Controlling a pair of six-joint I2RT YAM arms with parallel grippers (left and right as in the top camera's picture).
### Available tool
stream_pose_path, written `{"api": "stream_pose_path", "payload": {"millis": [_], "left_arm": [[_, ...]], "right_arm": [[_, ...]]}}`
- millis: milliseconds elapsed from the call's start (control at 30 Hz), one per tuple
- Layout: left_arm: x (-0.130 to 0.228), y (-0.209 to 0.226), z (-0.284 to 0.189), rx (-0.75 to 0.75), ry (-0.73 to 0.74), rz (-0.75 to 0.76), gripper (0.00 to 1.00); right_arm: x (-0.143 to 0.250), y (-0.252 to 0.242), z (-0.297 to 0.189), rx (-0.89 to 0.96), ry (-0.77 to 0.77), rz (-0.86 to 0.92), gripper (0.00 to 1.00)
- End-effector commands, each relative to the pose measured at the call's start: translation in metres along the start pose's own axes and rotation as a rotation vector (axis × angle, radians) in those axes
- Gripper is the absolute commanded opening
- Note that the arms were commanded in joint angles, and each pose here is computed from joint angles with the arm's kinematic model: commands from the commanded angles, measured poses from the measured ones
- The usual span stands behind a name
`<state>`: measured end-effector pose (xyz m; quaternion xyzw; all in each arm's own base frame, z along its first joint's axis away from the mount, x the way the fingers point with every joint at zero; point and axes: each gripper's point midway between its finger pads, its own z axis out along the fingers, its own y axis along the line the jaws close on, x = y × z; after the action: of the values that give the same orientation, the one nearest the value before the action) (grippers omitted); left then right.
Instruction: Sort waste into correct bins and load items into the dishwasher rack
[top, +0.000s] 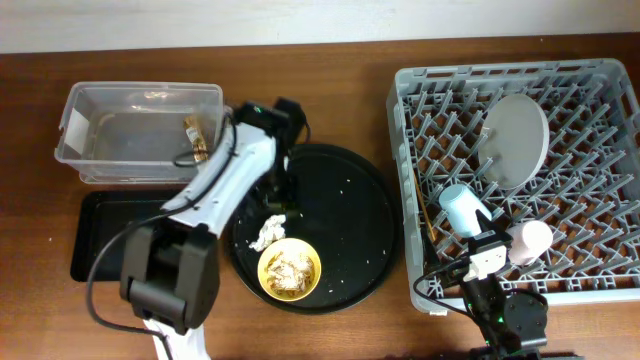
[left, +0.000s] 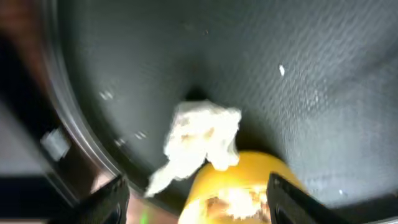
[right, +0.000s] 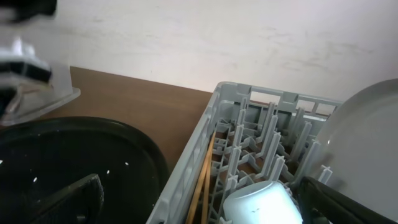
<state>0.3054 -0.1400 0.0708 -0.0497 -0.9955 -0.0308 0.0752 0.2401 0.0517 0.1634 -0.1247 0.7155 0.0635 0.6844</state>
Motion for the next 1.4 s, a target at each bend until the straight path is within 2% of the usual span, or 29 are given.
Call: {"api": "stream_pose_path", "payload": {"millis": [0,133,167,233,300,333,367,467,500,533,567,633,667,700,733,767,867,967,1067,1100,1133,1267,1300,1333,1367], "left_arm": [[0.014,-0.013,0.035,0.029,0.020,0.069,0.70],[0.004,-0.009,0.059,0.003,-0.044,0.069,0.70],[0.003,-0.008,0.068,0.004,-0.053,0.068,0.63],[0.000,-0.007,0.069,0.000,-0.069,0.061,0.26],[-0.009,-0.004,0.050,0.010,-0.080,0.041,0.12],[-0.022,0.003,0.017,0.018,-0.106,0.013,0.08],[-0.029,0.007,0.000,0.021,-0.125,-0.002,0.08],[-0.059,0.034,-0.073,0.034,-0.248,-0.083,0.11],[-0.075,0.056,-0.104,0.026,-0.336,-0.137,0.19],[-0.088,0.080,-0.125,-0.007,-0.414,-0.190,0.23],[-0.102,0.107,-0.138,-0.058,-0.491,-0.249,0.23],[-0.128,0.142,-0.143,-0.068,-0.587,-0.338,0.24],[-0.140,0.153,-0.140,-0.049,-0.616,-0.366,0.40],[-0.146,0.158,-0.138,-0.046,-0.631,-0.379,0.63],[-0.153,0.164,-0.137,-0.045,-0.648,-0.392,0.93],[-0.155,0.165,-0.139,-0.044,-0.662,-0.395,0.99],[-0.136,0.157,-0.166,0.005,-0.656,-0.378,0.99],[-0.079,0.127,-0.196,0.154,-0.551,-0.321,0.99],[-0.014,0.101,-0.205,0.176,-0.427,-0.261,0.90],[-0.003,0.091,-0.206,0.167,-0.405,-0.230,0.90],[0.008,0.069,-0.205,0.165,-0.388,-0.164,0.84],[0.037,0.003,-0.175,0.116,-0.280,-0.010,0.84],[0.047,-0.013,-0.153,0.057,-0.232,0.007,0.84],[0.057,-0.027,-0.128,-0.006,-0.195,0.017,0.78],[0.064,-0.040,-0.105,-0.033,-0.168,0.029,0.76]], "right_arm": [[0.003,-0.001,0.000,0.002,0.002,-0.003,0.98],[0.003,-0.001,0.000,0.002,0.002,-0.003,0.98],[0.003,-0.001,0.000,0.002,0.002,-0.003,0.98],[0.003,-0.001,0.000,0.002,0.002,-0.003,0.98],[0.003,-0.001,0.000,0.002,0.002,-0.003,0.98],[0.003,-0.001,0.000,0.002,0.002,-0.003,0.98],[0.003,-0.001,0.000,0.002,0.002,-0.003,0.98],[0.003,-0.001,0.000,0.002,0.002,-0.003,0.98],[0.003,-0.001,0.000,0.002,0.002,-0.003,0.98],[0.003,-0.001,0.000,0.002,0.002,-0.003,0.98],[0.003,-0.001,0.000,0.002,0.002,-0.003,0.98],[0.003,-0.001,0.000,0.002,0.002,-0.003,0.98],[0.003,-0.001,0.000,0.002,0.002,-0.003,0.98],[0.003,-0.001,0.000,0.002,0.002,-0.003,0.98],[0.003,-0.001,0.000,0.002,0.002,-0.003,0.98],[0.003,-0.001,0.000,0.002,0.002,-0.003,0.98],[0.003,-0.001,0.000,0.002,0.002,-0.003,0.98],[0.003,-0.001,0.000,0.002,0.002,-0.003,0.98],[0.003,-0.001,0.000,0.002,0.002,-0.003,0.98],[0.003,-0.001,0.000,0.002,0.002,-0.003,0.98],[0.003,-0.001,0.000,0.002,0.002,-0.003,0.98],[0.003,-0.001,0.000,0.002,0.002,-0.003,0.98],[0.003,-0.001,0.000,0.002,0.002,-0.003,0.98],[0.003,-0.001,0.000,0.002,0.002,-0.003,0.98],[0.003,-0.001,0.000,0.002,0.002,-0.003,0.98]]}}
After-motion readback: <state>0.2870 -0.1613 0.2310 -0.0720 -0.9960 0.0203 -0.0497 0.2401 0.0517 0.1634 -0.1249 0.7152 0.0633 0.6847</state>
